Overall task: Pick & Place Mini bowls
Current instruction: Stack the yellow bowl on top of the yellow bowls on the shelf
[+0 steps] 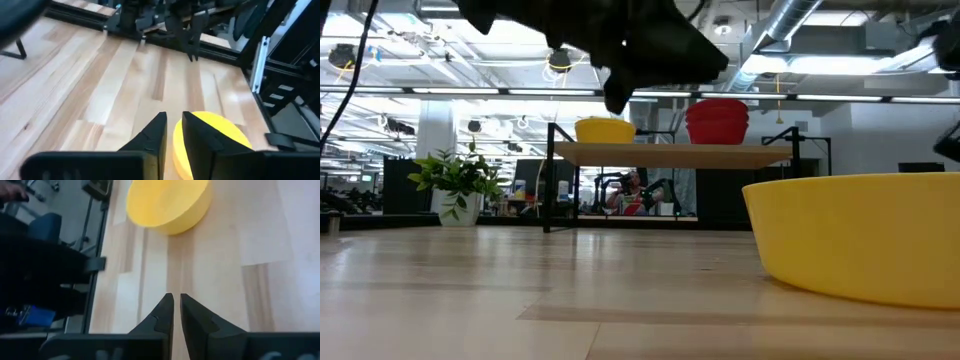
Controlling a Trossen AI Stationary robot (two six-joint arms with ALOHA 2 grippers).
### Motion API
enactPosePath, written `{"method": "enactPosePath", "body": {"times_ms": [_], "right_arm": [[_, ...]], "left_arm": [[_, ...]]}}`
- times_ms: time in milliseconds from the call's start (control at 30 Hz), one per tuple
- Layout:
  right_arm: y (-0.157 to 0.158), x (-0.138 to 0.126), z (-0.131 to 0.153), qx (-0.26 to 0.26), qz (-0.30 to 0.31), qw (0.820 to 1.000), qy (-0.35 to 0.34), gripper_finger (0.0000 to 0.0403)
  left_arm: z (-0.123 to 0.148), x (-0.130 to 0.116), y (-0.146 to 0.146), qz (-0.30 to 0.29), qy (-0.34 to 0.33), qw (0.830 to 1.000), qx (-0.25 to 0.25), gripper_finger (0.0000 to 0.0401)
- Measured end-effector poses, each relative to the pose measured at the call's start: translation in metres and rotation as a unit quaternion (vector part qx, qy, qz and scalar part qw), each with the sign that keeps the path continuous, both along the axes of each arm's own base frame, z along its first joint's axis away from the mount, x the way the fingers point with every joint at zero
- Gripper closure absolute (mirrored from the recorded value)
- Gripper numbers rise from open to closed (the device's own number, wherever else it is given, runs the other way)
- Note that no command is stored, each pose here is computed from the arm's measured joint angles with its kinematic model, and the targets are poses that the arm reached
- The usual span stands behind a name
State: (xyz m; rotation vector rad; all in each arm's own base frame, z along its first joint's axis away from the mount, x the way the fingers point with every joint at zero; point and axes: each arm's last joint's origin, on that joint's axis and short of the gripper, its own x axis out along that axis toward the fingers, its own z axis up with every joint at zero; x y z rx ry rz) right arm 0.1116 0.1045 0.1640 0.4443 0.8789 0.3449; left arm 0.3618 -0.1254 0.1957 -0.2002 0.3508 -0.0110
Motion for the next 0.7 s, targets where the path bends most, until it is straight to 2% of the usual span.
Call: {"method": "enactPosePath", "body": {"times_ms": [400, 600, 700], "right_arm": [[-0.018, 0.016, 0.0, 0.002, -0.08, 0.997, 0.0, 0.0365], [-0.014, 0.029, 0.012, 0.053, -0.089, 0.992, -0.07, 0.0348], [-0.009, 0.035, 0.021, 0.042, -0.07, 0.992, -0.094, 0.0338]], "left_arm": [[-0.018, -0.002, 0.002, 0.0, 0.058, 0.998, 0.02, 0.03], [-0.019, -0.006, -0.008, -0.015, 0.066, 0.997, 0.024, 0.0288], [-0.021, -0.008, -0.011, -0.019, 0.074, 0.997, 0.028, 0.0288]]}}
